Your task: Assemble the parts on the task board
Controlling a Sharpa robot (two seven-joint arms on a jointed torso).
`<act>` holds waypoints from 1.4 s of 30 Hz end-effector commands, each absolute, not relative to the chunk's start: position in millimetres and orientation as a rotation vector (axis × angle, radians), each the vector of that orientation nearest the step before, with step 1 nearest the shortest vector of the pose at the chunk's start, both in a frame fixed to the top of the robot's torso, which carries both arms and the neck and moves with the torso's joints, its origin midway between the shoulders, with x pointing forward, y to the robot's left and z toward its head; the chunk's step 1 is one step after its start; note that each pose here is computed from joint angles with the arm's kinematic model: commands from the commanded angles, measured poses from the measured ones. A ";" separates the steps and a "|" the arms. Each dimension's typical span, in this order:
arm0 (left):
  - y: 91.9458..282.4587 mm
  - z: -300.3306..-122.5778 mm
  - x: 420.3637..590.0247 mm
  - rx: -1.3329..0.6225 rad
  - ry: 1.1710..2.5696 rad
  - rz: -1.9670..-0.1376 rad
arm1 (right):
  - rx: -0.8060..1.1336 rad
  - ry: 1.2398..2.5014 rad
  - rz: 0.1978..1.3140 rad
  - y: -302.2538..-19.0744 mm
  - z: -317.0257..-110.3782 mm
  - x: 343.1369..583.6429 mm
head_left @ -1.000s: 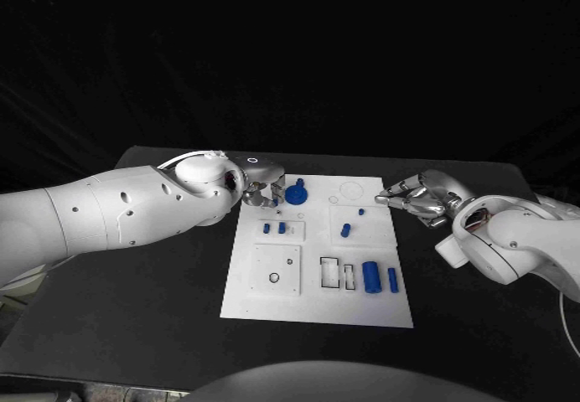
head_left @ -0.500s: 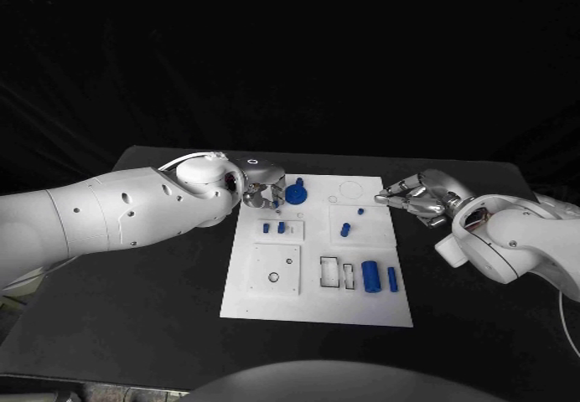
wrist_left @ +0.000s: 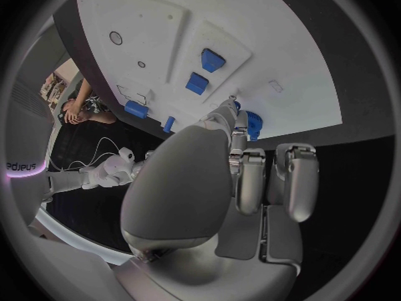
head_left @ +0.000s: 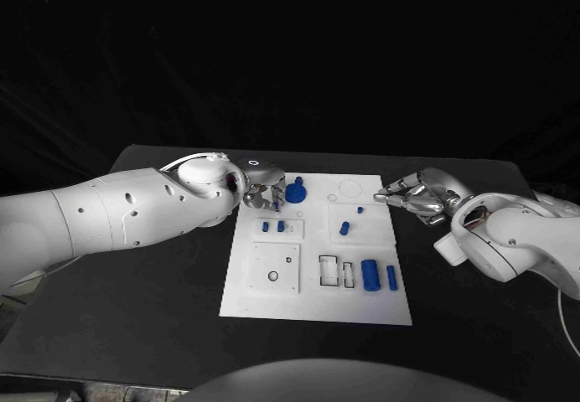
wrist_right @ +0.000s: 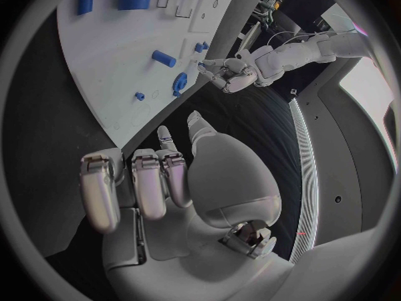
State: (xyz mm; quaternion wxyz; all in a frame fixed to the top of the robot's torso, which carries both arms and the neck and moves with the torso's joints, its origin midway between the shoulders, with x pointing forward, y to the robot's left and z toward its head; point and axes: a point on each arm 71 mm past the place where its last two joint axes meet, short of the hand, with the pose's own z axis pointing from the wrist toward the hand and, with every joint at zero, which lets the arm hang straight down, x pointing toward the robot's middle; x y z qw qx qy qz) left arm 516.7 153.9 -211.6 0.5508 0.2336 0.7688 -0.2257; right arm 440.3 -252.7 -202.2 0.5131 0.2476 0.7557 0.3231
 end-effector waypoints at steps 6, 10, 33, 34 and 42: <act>150.0 -213.8 516.8 0.569 1.839 -0.551 | 0.585 1.830 0.782 -251.3 -202.9 439.4; 149.8 -214.9 517.6 0.571 1.846 -0.548 | 0.585 1.831 0.782 -251.2 -202.9 439.4; 148.3 -221.5 519.9 0.581 1.886 -0.555 | 0.584 1.836 0.781 -251.2 -203.3 439.5; 148.2 -221.6 520.0 0.582 1.888 -0.555 | 0.584 1.836 0.781 -251.1 -203.4 439.6; 148.5 -223.6 520.3 0.586 1.916 -0.543 | 0.584 1.837 0.781 -251.1 -203.4 439.5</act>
